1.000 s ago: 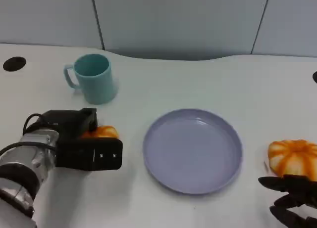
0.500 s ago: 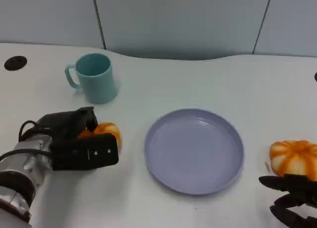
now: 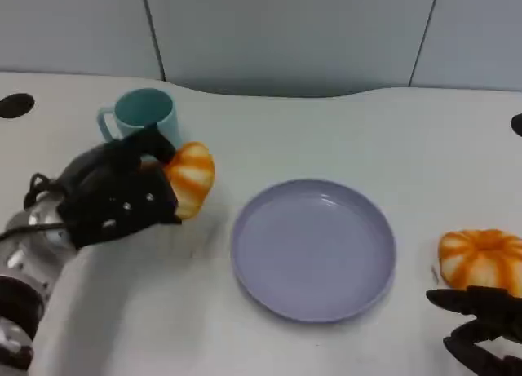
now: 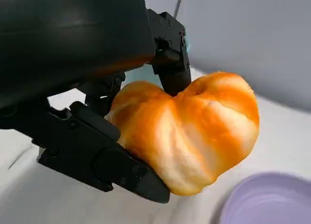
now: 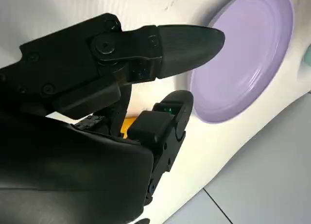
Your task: Grasp the bread from the table and place it into the plate.
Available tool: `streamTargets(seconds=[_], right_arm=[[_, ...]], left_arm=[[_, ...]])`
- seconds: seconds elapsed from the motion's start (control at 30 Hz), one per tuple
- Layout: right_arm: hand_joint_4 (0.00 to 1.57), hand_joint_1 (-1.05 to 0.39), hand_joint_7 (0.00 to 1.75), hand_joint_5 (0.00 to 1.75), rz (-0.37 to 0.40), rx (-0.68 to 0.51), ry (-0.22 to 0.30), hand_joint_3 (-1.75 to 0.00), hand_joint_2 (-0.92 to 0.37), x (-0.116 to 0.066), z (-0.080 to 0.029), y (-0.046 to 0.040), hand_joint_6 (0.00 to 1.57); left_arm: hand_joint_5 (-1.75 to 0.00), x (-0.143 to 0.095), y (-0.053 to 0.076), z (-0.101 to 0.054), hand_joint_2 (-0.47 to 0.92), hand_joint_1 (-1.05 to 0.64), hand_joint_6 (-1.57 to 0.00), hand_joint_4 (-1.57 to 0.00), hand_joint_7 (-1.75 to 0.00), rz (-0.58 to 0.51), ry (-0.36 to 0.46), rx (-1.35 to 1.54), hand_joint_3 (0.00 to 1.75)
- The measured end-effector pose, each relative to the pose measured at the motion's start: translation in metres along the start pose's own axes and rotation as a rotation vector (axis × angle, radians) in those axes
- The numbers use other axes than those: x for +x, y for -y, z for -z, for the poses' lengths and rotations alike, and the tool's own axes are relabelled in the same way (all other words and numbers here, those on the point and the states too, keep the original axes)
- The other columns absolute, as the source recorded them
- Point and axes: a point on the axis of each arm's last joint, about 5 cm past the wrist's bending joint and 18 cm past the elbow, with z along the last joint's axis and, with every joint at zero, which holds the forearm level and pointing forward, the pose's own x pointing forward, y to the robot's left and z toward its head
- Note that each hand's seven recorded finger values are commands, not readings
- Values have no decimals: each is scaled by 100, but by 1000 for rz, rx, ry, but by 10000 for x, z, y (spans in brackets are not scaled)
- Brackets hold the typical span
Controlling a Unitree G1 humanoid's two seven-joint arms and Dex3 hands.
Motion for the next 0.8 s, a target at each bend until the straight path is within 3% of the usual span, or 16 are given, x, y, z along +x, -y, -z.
streamTargets(seconds=[0.13,0.3,0.6,0.8], right_arm=[[56,-30,1,79,-4,3,9,-40,-92,27,-17,-14,75],[55,-28,1,78,-2,-6,11,-39,-92,39,-23,-20,76],[57,-27,1,79,-4,-10,12,-37,-92,55,-36,-39,76],[58,-28,1,79,-12,-23,14,-36,-92,70,-40,-55,76]], left_arm=[[-175,11,-101,-67,88,-21,-67,-88,-175,15,52,-4,3],[-175,75,-114,-214,88,-20,-67,-88,-175,63,129,-9,3],[-175,270,89,-700,88,-20,-69,-90,-175,183,346,80,2],[-175,357,222,-933,86,-15,-66,-87,-175,255,407,152,1]])
